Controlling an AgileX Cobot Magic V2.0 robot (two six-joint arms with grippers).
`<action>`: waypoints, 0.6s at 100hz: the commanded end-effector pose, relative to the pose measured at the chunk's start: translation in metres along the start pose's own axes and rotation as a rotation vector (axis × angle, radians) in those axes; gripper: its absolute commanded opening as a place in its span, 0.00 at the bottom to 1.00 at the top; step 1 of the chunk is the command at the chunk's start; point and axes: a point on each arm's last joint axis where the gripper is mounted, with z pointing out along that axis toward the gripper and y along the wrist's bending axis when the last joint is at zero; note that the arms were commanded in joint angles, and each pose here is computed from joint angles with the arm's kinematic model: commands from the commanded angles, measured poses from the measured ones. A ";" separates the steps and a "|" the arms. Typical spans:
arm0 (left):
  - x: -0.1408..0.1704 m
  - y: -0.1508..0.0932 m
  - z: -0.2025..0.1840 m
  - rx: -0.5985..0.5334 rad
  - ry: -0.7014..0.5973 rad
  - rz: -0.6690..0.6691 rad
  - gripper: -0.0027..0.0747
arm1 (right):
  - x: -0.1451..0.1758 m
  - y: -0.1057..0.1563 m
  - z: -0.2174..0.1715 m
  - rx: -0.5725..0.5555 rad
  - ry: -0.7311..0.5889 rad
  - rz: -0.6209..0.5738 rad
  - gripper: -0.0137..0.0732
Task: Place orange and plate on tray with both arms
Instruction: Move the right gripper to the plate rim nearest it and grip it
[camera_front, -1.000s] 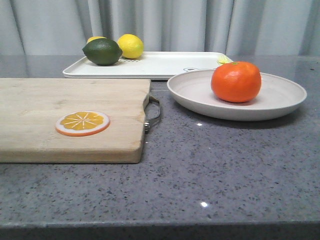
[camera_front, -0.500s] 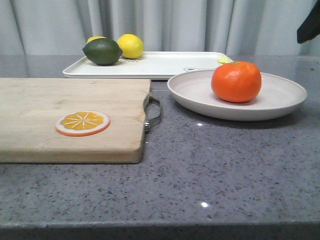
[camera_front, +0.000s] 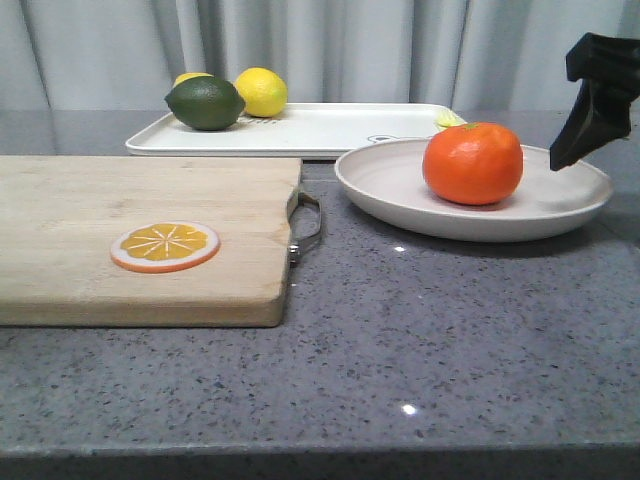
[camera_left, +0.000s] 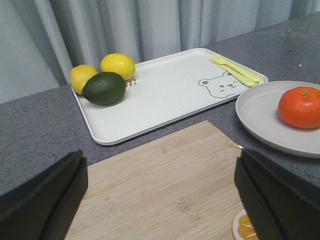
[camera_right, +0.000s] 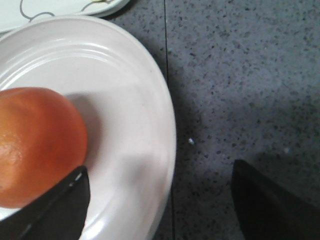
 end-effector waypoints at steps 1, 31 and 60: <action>-0.013 0.004 -0.003 -0.039 -0.067 -0.019 0.78 | -0.016 0.006 -0.006 -0.019 -0.100 0.000 0.83; -0.013 0.004 -0.003 -0.039 -0.067 -0.019 0.78 | -0.014 0.004 0.001 -0.010 -0.075 0.006 0.67; -0.013 0.004 -0.003 -0.039 -0.067 -0.019 0.78 | -0.013 0.004 0.003 -0.011 -0.060 0.017 0.49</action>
